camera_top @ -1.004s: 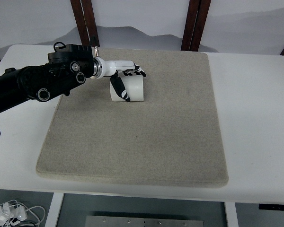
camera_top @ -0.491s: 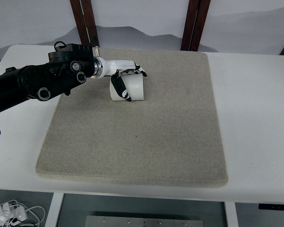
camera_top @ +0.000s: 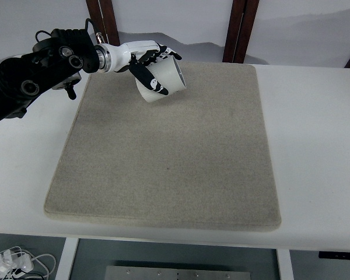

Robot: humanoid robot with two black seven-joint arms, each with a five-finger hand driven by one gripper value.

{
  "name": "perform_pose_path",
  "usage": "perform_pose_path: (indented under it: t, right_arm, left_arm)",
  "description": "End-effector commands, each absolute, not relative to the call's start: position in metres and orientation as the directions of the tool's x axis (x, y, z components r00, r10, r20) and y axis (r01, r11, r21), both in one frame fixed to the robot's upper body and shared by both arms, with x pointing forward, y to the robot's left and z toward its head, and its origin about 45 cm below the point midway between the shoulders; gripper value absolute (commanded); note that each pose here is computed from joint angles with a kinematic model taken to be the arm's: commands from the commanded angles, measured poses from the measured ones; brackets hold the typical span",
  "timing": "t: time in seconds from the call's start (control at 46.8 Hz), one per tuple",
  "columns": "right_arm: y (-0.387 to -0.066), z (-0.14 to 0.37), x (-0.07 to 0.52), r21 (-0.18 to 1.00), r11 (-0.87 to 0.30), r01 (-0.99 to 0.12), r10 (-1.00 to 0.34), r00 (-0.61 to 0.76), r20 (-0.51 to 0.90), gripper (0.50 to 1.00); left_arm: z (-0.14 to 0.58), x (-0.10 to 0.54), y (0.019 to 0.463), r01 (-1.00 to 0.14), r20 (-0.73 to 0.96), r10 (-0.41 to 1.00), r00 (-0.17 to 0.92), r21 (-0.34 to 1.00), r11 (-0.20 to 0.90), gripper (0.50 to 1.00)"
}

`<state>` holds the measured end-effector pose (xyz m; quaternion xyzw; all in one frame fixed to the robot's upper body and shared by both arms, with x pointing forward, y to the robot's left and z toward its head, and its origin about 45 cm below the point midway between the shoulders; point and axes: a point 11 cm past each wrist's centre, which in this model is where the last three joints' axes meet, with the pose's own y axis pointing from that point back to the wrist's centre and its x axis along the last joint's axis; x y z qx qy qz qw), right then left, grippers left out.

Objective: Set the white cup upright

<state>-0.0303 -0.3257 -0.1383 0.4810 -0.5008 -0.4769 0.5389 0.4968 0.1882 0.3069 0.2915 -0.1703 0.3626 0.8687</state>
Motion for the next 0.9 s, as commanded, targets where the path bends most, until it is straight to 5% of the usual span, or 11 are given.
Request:
perform_pose_path:
  t: [0.0,0.385,0.876]
  right_arm:
    - [-0.326,-0.138,-0.03,0.996,0.082,0.032,-0.996,0.043,0.081,0.952]
    - [-0.326,-0.138,-0.03,0.996,0.082,0.032,-0.996,0.043,0.081,0.952]
    - [-0.326,-0.138,-0.03,0.996,0.082,0.032,-0.996,0.043,0.081,0.952]
  left_arm:
    - [0.309,0.498,0.194,-0.728,0.422,0.596,0.684,0.337,0.597,0.5]
    - [0.296,0.496,0.229,-0.726,0.177,0.705,0.686,0.105,0.68,0.5]
    - [0.264,0.484,0.257,-0.774,-0.029,0.777,0.629,-0.117,0.622,0.5]
